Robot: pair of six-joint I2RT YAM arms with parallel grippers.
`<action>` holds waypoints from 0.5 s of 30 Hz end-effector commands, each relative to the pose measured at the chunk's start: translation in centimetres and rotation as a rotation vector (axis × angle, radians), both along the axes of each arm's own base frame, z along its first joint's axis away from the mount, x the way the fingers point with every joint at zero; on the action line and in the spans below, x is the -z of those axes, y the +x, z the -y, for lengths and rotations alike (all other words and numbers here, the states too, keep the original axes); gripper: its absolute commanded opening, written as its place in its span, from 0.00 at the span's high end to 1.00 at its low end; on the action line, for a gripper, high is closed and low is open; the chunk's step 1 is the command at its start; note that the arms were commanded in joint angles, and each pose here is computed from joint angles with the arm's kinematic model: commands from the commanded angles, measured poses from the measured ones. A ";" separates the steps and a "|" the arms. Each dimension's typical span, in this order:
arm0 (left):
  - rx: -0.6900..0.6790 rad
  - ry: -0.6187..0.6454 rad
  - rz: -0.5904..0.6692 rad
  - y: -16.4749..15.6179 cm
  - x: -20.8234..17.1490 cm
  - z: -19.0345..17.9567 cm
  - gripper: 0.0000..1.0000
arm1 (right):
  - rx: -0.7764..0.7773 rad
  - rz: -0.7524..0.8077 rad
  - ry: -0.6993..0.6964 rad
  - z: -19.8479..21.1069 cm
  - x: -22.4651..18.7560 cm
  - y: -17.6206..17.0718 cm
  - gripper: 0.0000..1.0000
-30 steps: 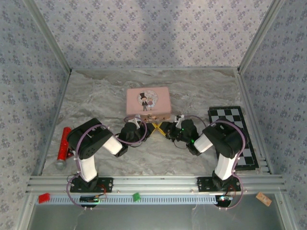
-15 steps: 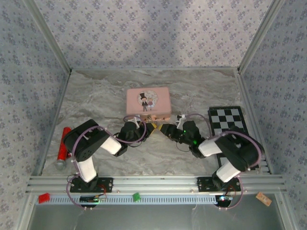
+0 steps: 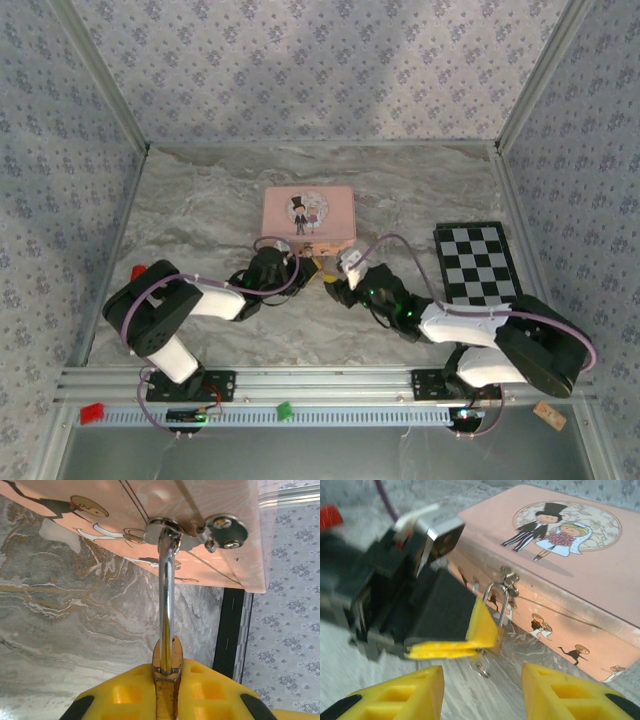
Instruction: Unlock the padlock with the key
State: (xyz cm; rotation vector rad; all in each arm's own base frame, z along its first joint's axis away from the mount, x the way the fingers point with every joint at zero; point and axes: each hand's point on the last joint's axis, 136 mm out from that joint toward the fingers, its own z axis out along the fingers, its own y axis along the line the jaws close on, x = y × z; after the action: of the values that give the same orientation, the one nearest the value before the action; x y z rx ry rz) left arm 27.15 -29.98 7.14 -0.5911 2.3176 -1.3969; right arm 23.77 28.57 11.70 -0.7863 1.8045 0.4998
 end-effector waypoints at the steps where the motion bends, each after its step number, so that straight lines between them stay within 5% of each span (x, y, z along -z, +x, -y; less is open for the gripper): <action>1: 0.025 -0.028 0.056 0.5 -2.4 0.5 0.90 | -0.048 0.214 -0.173 -0.4 0.5 -0.3 0.54; 8: 0.035 -0.041 0.053 0.4 -2.4 0.6 0.90 | -0.021 0.352 -0.335 -2.5 2.8 0.0 0.55; 15: 0.018 -0.071 0.046 0.4 -2.2 -0.2 0.90 | 0.027 0.381 -0.326 -2.9 3.2 1.1 0.58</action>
State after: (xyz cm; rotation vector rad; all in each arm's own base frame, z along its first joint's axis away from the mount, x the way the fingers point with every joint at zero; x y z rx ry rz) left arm 27.21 -29.71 7.21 -0.5943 2.3275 -1.4115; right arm 23.34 30.81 5.75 -1.1024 1.6238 0.0617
